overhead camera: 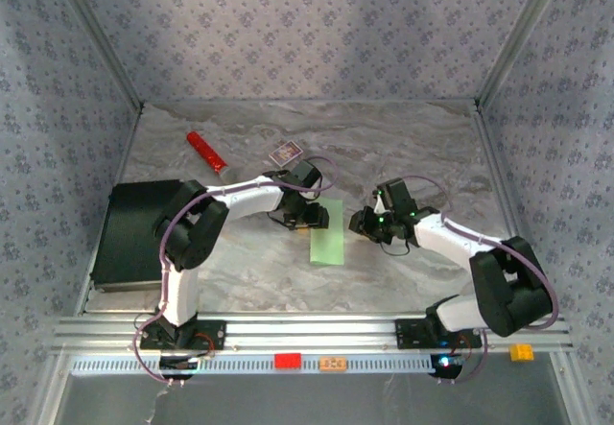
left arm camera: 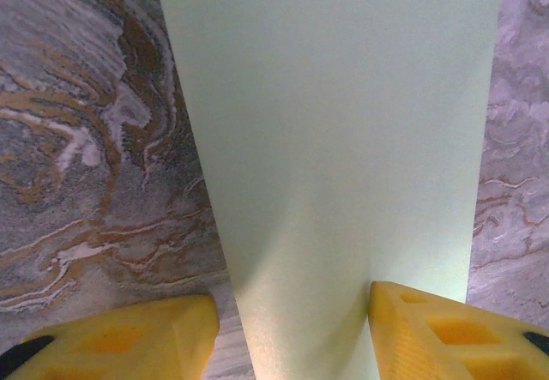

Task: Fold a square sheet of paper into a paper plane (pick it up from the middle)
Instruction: First fold the square sheet of paper in half at the center of the table, then hold the square sheet of paper at the center of the table.

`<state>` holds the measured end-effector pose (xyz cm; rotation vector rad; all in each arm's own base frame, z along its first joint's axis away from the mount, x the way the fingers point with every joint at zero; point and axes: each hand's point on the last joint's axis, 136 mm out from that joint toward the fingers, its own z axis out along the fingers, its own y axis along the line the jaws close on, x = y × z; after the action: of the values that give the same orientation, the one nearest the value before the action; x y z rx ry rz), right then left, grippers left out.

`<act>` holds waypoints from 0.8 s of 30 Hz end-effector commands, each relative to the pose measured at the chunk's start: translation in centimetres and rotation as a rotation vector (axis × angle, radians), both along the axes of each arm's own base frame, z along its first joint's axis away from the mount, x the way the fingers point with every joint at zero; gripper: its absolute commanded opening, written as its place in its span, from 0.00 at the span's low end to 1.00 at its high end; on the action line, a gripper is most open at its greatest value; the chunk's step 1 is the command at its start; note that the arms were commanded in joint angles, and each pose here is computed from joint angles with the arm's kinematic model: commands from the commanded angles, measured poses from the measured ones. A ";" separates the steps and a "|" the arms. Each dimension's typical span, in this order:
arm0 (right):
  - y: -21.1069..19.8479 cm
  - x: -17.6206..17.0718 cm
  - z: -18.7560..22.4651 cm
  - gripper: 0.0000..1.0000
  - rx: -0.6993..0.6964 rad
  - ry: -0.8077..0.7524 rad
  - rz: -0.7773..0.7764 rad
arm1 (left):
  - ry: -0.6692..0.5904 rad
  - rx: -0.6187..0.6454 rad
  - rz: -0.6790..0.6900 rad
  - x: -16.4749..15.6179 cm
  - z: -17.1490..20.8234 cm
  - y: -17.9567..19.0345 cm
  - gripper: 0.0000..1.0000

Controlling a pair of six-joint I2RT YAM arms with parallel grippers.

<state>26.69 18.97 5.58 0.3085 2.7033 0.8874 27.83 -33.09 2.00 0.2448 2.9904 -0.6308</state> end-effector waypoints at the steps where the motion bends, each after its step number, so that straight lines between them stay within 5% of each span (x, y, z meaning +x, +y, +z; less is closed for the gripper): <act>1: 1.3 0.7 0.6 0.24 0.029 -0.014 0.039 | 0.026 0.139 -0.007 -0.8 -6.6 1.9 0.53; 8: 3.9 1.2 0.0 0.00 0.062 0.000 0.108 | 0.027 0.139 -0.007 -0.8 -6.7 1.9 0.53; 24: 6.1 1.7 -1.9 0.00 0.110 0.049 0.146 | 0.034 0.145 -0.006 -0.9 -7.0 1.9 0.53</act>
<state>27.90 23.99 2.90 0.1846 2.7730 1.0350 27.78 -33.05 1.74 0.2440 2.9966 -0.6256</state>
